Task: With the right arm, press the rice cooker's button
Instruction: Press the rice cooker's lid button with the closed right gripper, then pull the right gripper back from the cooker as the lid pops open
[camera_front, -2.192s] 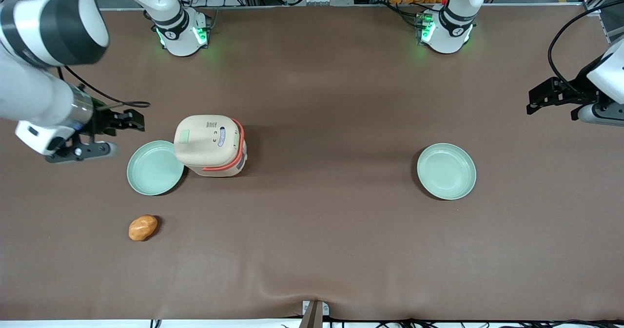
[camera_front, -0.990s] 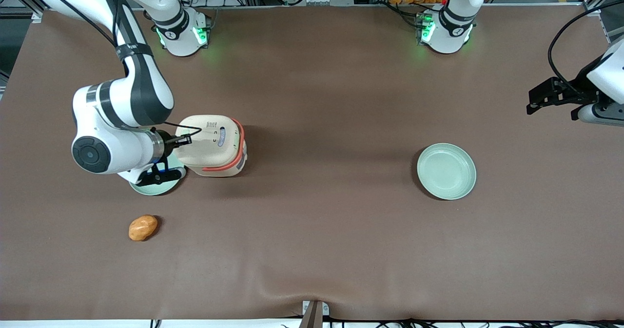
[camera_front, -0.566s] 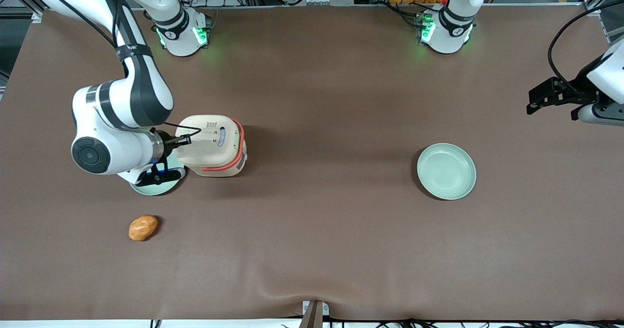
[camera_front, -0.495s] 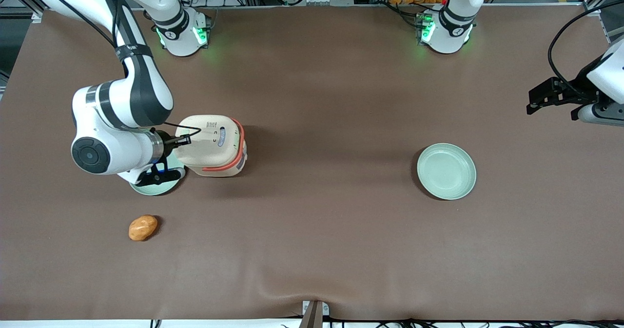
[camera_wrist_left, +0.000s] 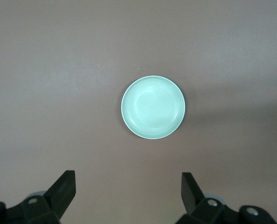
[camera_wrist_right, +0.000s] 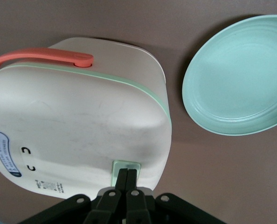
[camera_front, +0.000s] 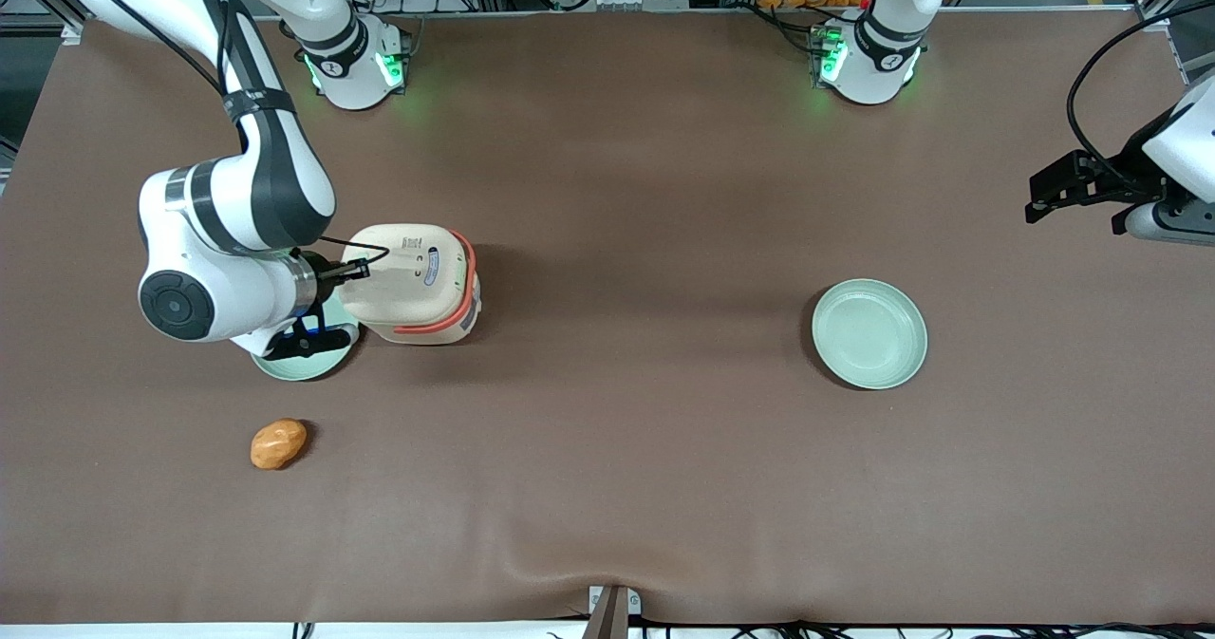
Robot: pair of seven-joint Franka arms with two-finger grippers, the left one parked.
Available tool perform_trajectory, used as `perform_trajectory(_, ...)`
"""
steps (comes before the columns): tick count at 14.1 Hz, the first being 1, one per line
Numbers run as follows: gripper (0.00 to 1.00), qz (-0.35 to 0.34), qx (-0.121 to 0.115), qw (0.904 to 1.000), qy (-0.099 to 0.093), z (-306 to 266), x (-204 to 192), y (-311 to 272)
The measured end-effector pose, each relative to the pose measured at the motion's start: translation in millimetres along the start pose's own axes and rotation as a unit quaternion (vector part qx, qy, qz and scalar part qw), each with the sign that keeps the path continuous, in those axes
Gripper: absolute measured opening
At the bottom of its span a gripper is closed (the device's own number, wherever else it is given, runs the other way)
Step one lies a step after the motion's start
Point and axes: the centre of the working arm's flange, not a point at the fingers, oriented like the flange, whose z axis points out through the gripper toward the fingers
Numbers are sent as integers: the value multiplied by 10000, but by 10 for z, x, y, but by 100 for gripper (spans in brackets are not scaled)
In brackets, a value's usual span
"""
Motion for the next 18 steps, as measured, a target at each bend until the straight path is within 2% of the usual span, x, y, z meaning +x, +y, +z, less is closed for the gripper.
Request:
perform_trajectory(13,1,11,22,10000,-40,68,39,4)
perform_trajectory(15,4,14,22,10000,-8,34,36,8)
perform_trajectory(16,11,6,23,10000,37,-25,26,2)
perform_trajectory(18,31,-32,22,9996,279,-304,-15,-32)
